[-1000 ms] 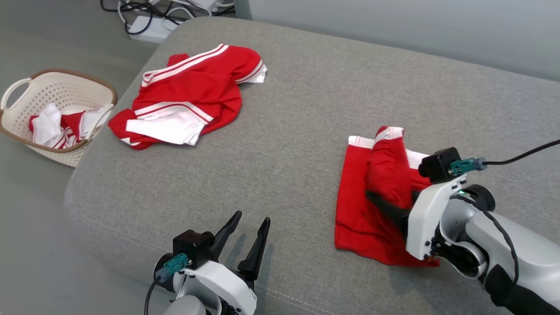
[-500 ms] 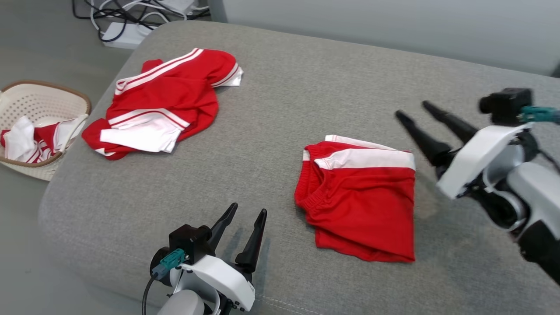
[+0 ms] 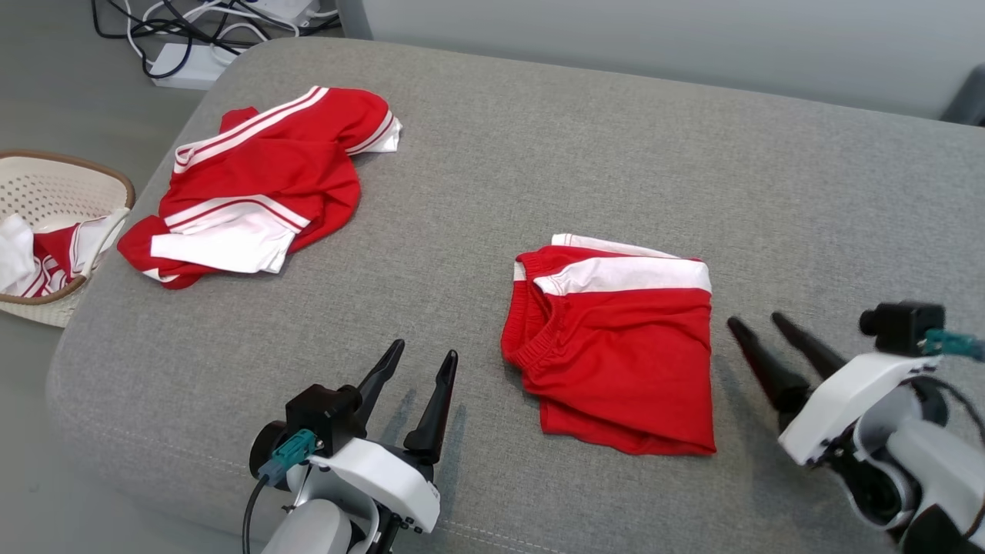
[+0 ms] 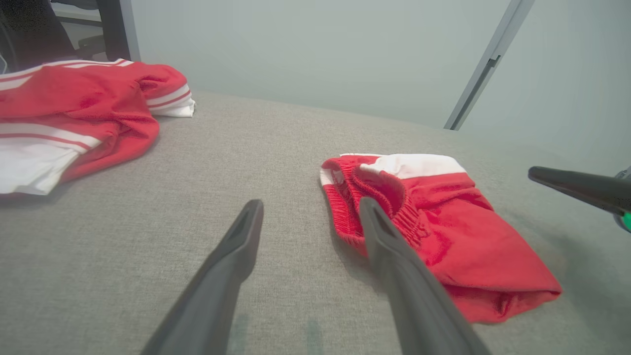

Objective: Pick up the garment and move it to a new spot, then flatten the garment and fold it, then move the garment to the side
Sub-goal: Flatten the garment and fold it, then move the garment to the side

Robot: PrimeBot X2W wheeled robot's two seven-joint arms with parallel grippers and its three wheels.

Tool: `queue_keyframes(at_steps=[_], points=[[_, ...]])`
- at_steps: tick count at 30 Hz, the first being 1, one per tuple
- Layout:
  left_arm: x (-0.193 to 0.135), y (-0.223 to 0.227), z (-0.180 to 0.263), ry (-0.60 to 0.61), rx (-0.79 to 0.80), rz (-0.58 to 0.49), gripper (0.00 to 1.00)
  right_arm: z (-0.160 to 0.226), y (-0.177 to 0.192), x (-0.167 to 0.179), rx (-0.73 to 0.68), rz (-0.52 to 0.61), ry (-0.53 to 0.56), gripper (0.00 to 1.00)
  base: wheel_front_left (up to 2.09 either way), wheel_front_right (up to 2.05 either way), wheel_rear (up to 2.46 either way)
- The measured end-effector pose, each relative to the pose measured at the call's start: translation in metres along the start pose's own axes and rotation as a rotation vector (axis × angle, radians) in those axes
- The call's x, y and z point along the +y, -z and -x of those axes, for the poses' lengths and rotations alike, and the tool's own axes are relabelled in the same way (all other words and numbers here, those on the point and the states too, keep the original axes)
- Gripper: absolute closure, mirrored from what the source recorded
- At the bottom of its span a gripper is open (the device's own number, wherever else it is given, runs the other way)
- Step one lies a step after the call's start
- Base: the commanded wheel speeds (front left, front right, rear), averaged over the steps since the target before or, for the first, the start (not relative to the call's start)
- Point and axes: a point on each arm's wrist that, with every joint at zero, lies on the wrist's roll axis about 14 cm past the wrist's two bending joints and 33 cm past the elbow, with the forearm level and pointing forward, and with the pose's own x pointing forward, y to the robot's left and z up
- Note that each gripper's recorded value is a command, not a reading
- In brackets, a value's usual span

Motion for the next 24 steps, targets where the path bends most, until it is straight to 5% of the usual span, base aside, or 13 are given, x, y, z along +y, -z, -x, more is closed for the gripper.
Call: queue_keyframes(at_steps=[17,18,20,24], points=[[0.016,-0.003,0.007,-0.051,-0.007,-0.046,0.00,-0.023,0.062,0.031,0.154,-0.137,-0.036,0.02,0.00,0.00,0.00],[0.016,-0.003,0.007,-0.052,-0.006,-0.045,0.00,-0.025,0.062,0.032,0.160,-0.128,-0.041,0.23,0.00,0.00,0.00],[0.016,-0.002,0.007,-0.052,-0.005,-0.045,0.00,-0.028,0.062,0.035,0.170,-0.120,-0.047,1.00,0.00,0.00,0.00],[0.015,-0.001,0.006,-0.048,-0.002,-0.047,0.00,-0.030,0.063,0.038,0.177,-0.112,-0.055,1.00,0.00,0.00,0.00]])
